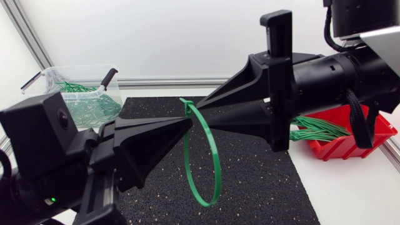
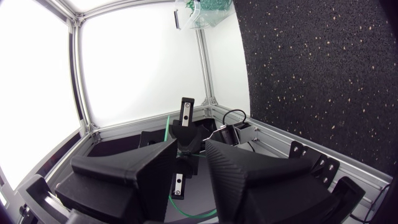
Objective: Take a green cable tie from the red box, thread the tail through the head to close it, then place it in the transparent bin on the left.
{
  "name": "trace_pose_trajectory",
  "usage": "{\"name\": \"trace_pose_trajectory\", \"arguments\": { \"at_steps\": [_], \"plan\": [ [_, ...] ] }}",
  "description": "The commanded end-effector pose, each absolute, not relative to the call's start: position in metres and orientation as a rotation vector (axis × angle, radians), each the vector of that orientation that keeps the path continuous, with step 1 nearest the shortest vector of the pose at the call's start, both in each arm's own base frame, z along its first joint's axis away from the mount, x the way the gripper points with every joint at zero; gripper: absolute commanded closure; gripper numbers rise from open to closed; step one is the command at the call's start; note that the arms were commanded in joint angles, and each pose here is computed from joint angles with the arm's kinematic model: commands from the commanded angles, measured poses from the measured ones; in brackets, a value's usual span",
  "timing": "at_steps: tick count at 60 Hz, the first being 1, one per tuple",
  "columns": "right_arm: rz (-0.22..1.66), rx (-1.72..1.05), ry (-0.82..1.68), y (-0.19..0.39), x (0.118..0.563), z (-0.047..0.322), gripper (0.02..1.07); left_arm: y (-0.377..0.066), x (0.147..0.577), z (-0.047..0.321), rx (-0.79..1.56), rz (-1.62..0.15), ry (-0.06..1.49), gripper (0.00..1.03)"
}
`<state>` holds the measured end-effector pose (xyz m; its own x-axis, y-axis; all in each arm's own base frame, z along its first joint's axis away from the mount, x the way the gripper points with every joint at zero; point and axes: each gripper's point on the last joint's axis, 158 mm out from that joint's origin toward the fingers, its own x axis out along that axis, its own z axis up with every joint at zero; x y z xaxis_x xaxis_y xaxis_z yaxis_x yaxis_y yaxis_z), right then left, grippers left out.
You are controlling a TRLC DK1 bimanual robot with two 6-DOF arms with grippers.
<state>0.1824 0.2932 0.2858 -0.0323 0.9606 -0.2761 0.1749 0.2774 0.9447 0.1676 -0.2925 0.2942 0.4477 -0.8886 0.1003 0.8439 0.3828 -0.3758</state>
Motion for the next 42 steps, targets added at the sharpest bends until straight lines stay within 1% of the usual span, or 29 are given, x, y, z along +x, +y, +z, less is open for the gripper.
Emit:
{"name": "trace_pose_trajectory", "arguments": {
  "at_steps": [1,12,19,23,35,42],
  "plan": [
    [0.899,1.114,1.446,0.288,0.186,0.281,0.60,-0.290,0.167,0.288,-0.406,-1.110,0.131,0.99],
    [0.898,1.109,1.399,0.285,0.204,0.284,0.60,-0.293,0.161,0.280,-0.387,-1.137,0.144,0.99],
    [0.899,1.101,1.408,0.290,0.213,0.277,0.61,-0.293,0.160,0.277,-0.373,-1.140,0.144,0.99],
    [0.909,1.092,1.420,0.295,0.212,0.275,0.61,-0.294,0.159,0.275,-0.368,-1.145,0.145,0.99],
    [0.982,1.055,1.413,0.308,0.202,0.288,0.61,-0.293,0.160,0.272,-0.355,-1.143,0.141,0.99],
    [0.994,1.049,1.417,0.311,0.198,0.291,0.61,-0.292,0.160,0.272,-0.350,-1.142,0.133,0.99]
  ]
}}
